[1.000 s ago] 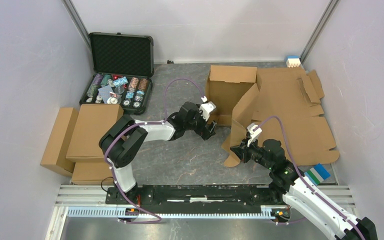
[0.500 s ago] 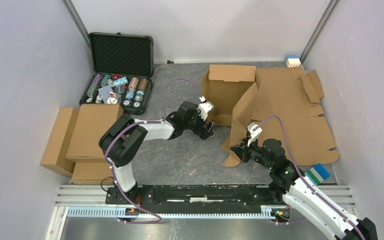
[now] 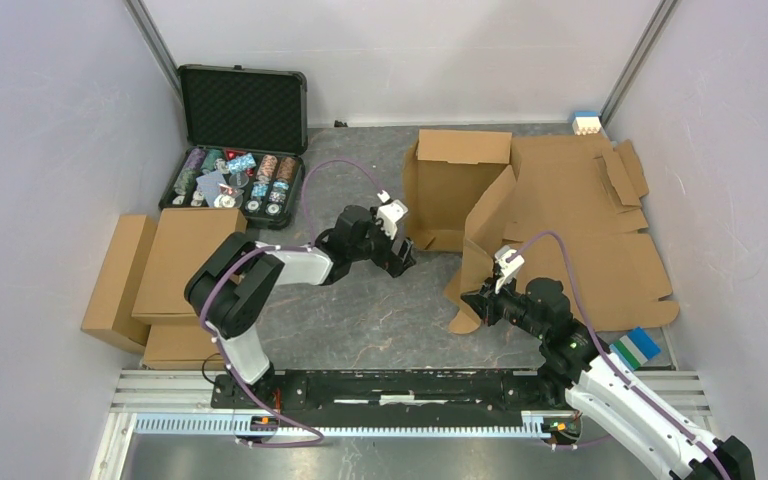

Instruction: Fold the paper box

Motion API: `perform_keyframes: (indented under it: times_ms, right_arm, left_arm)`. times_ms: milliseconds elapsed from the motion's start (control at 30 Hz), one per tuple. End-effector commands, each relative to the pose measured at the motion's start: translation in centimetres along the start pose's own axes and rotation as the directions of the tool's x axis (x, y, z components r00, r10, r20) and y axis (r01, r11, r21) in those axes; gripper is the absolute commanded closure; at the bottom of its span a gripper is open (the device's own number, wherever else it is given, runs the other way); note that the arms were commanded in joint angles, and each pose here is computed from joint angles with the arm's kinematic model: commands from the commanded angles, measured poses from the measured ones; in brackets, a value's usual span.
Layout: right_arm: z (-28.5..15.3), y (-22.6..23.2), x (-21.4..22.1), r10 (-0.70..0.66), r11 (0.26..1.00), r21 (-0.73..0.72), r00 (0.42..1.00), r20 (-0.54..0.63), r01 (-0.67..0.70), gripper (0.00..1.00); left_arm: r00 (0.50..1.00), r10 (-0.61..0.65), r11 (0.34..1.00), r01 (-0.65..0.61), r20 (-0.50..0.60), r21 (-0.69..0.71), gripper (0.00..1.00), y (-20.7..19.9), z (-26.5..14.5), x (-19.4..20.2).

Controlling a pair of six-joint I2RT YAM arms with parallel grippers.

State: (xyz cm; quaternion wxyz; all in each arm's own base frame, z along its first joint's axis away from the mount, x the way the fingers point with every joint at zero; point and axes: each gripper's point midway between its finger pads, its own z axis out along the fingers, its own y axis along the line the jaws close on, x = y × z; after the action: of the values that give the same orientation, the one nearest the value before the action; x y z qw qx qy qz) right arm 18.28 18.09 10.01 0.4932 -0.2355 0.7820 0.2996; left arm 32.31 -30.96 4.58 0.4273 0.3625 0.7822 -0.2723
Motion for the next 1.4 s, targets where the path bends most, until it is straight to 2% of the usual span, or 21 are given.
perform_keyframes:
  times_ms: [0, 167, 433, 600, 967, 1067, 1200, 1300, 1367]
  right_arm:
    - [-0.2, 0.4, -1.2, -0.013, 1.0, -0.009, 1.0, 0.016, 0.013, 0.97]
    - [-0.3, 0.4, -1.1, -0.017, 1.0, -0.009, 1.0, 0.014, 0.017, 0.97]
    - [-0.3, 0.4, -1.0, -0.016, 1.0, -0.011, 1.0, 0.014, 0.016, 0.97]
    - [-0.3, 0.4, -1.1, -0.017, 1.0, -0.012, 1.0, 0.015, 0.017, 0.97]
    - [-0.3, 0.5, -1.0, -0.013, 1.0, -0.016, 1.0, 0.014, 0.014, 0.97]
    - [-0.2, 0.5, -0.9, -0.014, 1.0, -0.021, 1.0, 0.012, 0.015, 0.97]
    - [-0.1, 0.6, -0.8, -0.013, 1.0, -0.024, 1.0, 0.011, 0.013, 0.97]
    - [-0.1, 0.6, -0.8, -0.01, 1.0, -0.026, 1.0, 0.011, 0.01, 0.97]
    - [-0.1, 0.6, -0.8, -0.009, 1.0, -0.027, 1.0, 0.013, 0.009, 0.97]
  left_arm:
    - [0.987, 0.01, 0.998, -0.021, 0.16, 0.067, 0.0, -0.5, 0.7, -4.0]
    - [0.983, 0.019, 0.994, -0.039, 0.183, 0.106, 0.0, -0.9, 1.9, -4.4]
    - [0.989, 0.017, 0.991, -0.037, 0.15, 0.132, 0.0, -1.0, 2.8, -4.1]
    - [0.988, 0.025, 0.989, -0.047, 0.152, 0.141, 0.04, -1.3, 3.5, -4.4]
    - [0.986, 0.032, 0.997, -0.044, 0.162, 0.067, 0.27, -0.8, 4.0, -4.7]
    - [0.986, 0.03, 0.999, -0.036, 0.166, 0.038, 0.3, -0.5, 4.2, -4.8]
    - [0.985, -0.036, 0.999, 0.034, 0.171, 0.013, 0.32, 0.0, 4.6, -5.0]
    - [0.982, -0.06, 0.998, 0.063, 0.179, -0.015, 0.42, 0.5, 4.7, -5.3]
    - [0.981, -0.069, 0.997, 0.075, 0.18, -0.026, 0.43, 0.7, 4.8, -5.4]
